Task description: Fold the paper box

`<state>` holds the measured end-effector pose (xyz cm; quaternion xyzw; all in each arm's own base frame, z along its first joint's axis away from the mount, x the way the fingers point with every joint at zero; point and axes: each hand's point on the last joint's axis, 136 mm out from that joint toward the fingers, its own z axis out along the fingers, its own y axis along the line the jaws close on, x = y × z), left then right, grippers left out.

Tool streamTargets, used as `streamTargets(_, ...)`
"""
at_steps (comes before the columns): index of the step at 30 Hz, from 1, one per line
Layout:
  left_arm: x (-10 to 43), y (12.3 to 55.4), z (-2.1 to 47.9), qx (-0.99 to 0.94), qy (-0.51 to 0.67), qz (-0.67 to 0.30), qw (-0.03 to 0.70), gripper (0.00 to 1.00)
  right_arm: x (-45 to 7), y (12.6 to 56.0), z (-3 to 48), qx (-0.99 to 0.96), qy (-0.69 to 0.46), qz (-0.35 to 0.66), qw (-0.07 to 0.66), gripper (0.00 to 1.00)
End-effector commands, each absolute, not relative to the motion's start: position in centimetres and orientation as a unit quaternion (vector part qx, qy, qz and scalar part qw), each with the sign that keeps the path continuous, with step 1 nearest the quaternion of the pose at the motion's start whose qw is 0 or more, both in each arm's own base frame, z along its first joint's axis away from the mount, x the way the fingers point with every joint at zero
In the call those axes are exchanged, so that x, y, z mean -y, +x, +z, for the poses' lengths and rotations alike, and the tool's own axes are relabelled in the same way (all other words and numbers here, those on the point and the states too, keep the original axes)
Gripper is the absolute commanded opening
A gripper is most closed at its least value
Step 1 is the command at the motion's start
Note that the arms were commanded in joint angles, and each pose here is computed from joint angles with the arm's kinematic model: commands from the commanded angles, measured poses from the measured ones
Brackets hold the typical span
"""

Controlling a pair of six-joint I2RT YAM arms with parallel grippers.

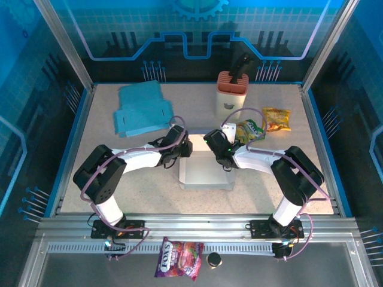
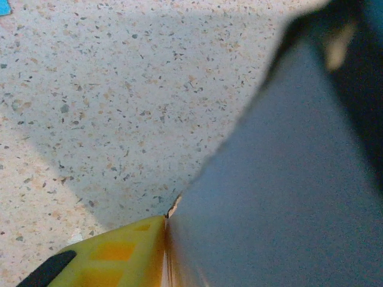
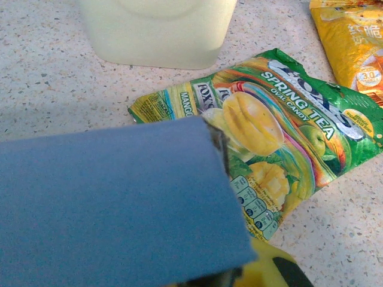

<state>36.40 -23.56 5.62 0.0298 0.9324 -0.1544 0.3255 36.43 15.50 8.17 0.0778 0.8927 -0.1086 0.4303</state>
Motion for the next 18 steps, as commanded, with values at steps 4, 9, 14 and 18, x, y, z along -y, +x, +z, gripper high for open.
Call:
streamTargets(4, 25.1, 36.2, 5.6, -0.926, 0.061, -0.179, 0.326, 0.37, -16.4, 35.3, 6.0, -0.913, 0.052, -0.111, 0.389, 0.00)
streamTargets(9, 25.3, 35.8, 7.2, -0.917, 0.066, -0.194, 0.343, 0.46, -16.2, 35.3, 5.7, -0.916, 0.052, -0.114, 0.382, 0.00)
streamTargets(14, 25.7, 34.5, 8.1, -0.907, 0.094, -0.221, 0.346, 0.52, -16.0, 35.4, 5.6, -0.916, 0.053, -0.114, 0.381, 0.00)
streamTargets(18, 25.9, 32.8, 8.0, -0.899, 0.130, -0.241, 0.342, 0.57, -15.9, 35.6, 5.7, -0.916, 0.053, -0.114, 0.381, 0.00)
